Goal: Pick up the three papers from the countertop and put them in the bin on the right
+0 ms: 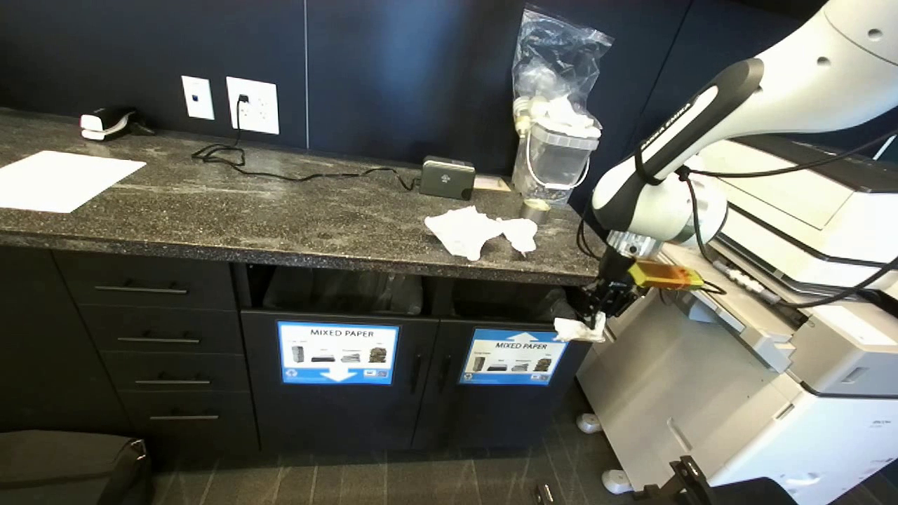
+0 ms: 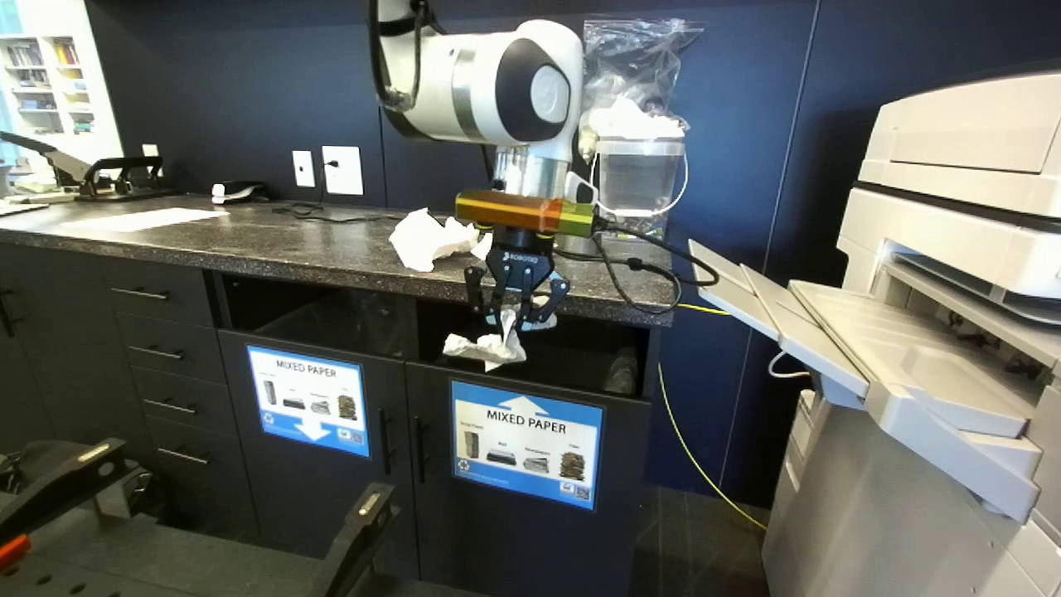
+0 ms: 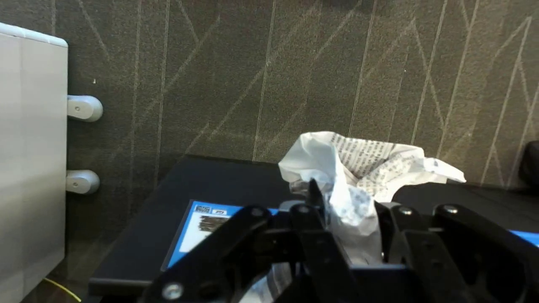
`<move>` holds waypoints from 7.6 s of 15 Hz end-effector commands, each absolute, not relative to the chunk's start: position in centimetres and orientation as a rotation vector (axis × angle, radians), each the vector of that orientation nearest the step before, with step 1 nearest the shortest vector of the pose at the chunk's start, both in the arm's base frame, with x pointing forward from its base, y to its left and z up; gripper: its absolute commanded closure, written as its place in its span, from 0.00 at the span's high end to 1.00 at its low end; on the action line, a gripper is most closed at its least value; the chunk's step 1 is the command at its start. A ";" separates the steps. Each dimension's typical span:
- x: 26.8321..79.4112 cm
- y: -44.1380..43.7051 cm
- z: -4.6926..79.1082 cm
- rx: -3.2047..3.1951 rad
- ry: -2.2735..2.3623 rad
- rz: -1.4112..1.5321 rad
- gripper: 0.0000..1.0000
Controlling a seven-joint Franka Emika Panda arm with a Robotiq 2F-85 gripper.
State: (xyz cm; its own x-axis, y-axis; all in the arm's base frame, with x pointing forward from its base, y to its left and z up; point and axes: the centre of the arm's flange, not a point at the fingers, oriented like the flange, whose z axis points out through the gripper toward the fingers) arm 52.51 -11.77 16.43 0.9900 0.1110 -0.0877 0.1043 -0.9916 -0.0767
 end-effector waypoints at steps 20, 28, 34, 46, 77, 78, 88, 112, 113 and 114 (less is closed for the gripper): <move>50.7 -4.6 -1.8 -2.824 -0.449 -0.858 0.10; 55.5 -5.1 -2.4 -2.714 -0.226 -1.245 0.11; 58.2 -5.7 -1.5 -2.640 -0.115 -1.394 0.11; 62.0 -6.2 -7.6 -2.553 0.117 -1.513 0.11; 65.7 -5.2 -7.4 -2.796 0.057 -1.410 1.00; 65.5 -5.3 -7.2 -2.802 0.048 -1.405 1.00; 62.8 -6.9 -2.5 -2.833 -0.015 -1.321 1.00; 60.2 -2.6 20.2 -3.103 -0.443 -0.356 1.00; 61.6 -1.8 22.1 -3.104 -0.457 -0.320 1.00; 62.7 -1.3 24.0 -3.108 -0.477 -0.295 1.00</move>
